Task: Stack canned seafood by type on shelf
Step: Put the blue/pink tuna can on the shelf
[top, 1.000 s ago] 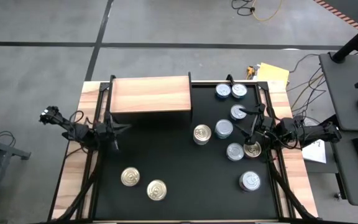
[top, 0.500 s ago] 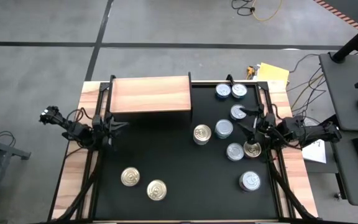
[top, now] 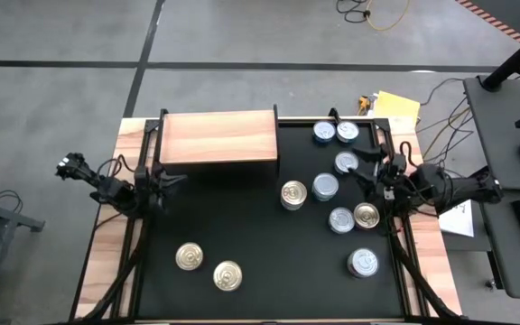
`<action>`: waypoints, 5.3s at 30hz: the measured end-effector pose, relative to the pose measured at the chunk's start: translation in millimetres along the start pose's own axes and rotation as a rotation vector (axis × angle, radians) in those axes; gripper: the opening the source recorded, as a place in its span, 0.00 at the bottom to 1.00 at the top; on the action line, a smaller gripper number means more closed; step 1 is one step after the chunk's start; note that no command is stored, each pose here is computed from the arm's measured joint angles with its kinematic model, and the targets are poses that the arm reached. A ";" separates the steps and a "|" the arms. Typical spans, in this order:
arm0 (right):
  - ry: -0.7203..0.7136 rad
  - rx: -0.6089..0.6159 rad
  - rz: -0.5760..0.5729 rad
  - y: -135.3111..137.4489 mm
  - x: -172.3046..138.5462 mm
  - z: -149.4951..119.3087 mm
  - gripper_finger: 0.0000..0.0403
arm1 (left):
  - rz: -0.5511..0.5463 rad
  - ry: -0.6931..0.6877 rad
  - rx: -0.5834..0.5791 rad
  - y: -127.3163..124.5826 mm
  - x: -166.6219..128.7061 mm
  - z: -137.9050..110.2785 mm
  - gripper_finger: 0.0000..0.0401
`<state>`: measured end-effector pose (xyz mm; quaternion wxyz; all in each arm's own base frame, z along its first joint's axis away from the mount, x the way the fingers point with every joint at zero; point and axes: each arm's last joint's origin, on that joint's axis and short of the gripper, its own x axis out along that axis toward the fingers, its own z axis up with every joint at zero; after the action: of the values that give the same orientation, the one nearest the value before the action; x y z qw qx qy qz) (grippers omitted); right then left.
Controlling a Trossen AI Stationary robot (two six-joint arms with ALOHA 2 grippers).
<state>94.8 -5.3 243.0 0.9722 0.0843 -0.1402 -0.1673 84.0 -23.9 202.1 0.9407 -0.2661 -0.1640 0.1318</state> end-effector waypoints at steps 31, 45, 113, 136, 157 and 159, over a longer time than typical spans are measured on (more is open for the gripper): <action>0.563 -0.021 -0.165 16.3 30.1 33.2 0.88 | 0.060 0.592 0.343 -80.4 59.1 11.6 0.00; 0.577 -0.026 -0.157 16.1 29.3 32.3 0.88 | -0.065 0.919 0.288 -109.0 81.3 -22.2 0.00; 0.593 -0.180 -0.112 16.2 29.7 31.3 0.88 | -0.070 1.271 0.289 -138.3 106.8 -102.5 0.22; 0.636 -0.030 -0.088 17.5 26.4 33.2 0.88 | 0.105 1.303 0.138 -133.4 106.7 -119.7 0.54; 0.743 -0.036 -0.125 20.0 32.9 18.6 0.88 | 0.124 1.305 0.166 -130.7 106.7 -125.6 0.63; 0.770 -0.043 -0.126 22.3 36.1 13.9 0.88 | 0.129 1.311 0.172 -130.0 106.3 -128.2 0.63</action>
<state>130.0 1.2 269.7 0.9431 0.1288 0.2439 -0.1857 250.4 -154.0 195.0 0.8539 -0.2244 0.4695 0.0114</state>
